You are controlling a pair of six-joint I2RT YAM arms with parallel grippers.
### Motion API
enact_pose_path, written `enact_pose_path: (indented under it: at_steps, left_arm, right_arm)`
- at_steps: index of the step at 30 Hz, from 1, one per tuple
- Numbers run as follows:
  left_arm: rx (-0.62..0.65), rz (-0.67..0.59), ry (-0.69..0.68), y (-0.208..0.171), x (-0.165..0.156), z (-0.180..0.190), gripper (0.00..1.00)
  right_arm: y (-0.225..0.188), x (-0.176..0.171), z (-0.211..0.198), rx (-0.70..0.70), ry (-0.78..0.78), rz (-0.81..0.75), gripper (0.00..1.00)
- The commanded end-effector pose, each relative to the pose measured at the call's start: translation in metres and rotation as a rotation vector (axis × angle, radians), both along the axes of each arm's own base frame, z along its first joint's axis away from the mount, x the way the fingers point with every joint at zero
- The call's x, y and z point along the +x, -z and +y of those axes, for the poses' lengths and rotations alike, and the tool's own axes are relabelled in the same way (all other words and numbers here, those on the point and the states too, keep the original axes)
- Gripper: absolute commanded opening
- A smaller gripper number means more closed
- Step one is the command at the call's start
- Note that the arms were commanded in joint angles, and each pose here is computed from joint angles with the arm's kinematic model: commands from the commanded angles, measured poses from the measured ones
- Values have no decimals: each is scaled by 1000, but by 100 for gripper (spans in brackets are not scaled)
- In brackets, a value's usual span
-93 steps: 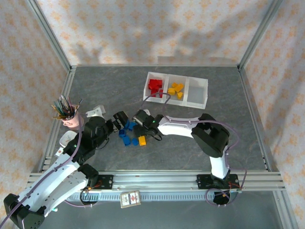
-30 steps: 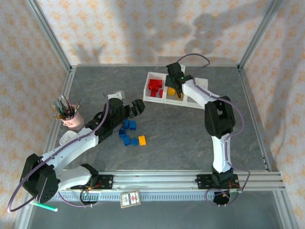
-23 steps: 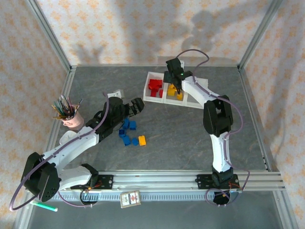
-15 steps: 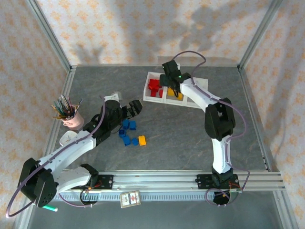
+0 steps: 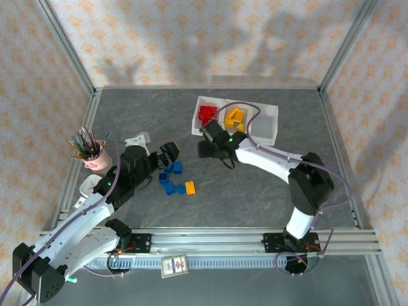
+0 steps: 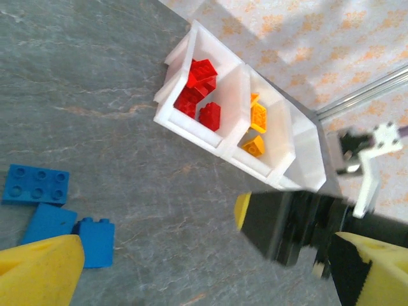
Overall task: Sort the legos into containers by color
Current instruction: Pick up the lego from the bottom-center of the table.
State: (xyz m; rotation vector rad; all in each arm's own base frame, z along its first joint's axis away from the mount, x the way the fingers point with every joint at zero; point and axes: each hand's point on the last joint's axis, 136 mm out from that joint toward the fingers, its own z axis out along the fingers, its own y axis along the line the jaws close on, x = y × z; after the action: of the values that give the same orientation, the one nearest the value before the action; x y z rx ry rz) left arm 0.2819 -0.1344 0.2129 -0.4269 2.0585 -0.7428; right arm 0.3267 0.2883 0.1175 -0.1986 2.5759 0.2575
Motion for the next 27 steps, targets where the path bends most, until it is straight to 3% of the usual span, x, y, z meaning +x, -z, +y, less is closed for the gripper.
enact_pose_path:
  at_steps: [1, 7, 13, 18, 27]
  left_arm:
    - [83, 47, -44, 14, -12, 20, 99]
    - [97, 50, -85, 24, -30, 37, 99]
    - [74, 57, -105, 38, -41, 44, 99]
    - [62, 52, -119, 43, -44, 48, 99]
    - [67, 61, -101, 44, -43, 44, 99]
  right_arm:
    - [8, -32, 25, 41, -19, 32, 80]
    - [35, -73, 68, 36, -99, 55, 77]
    - [60, -94, 77, 3, -91, 72, 72]
    - [67, -99, 87, 27, -85, 75, 68]
    - [84, -101, 70, -13, -25, 76, 59]
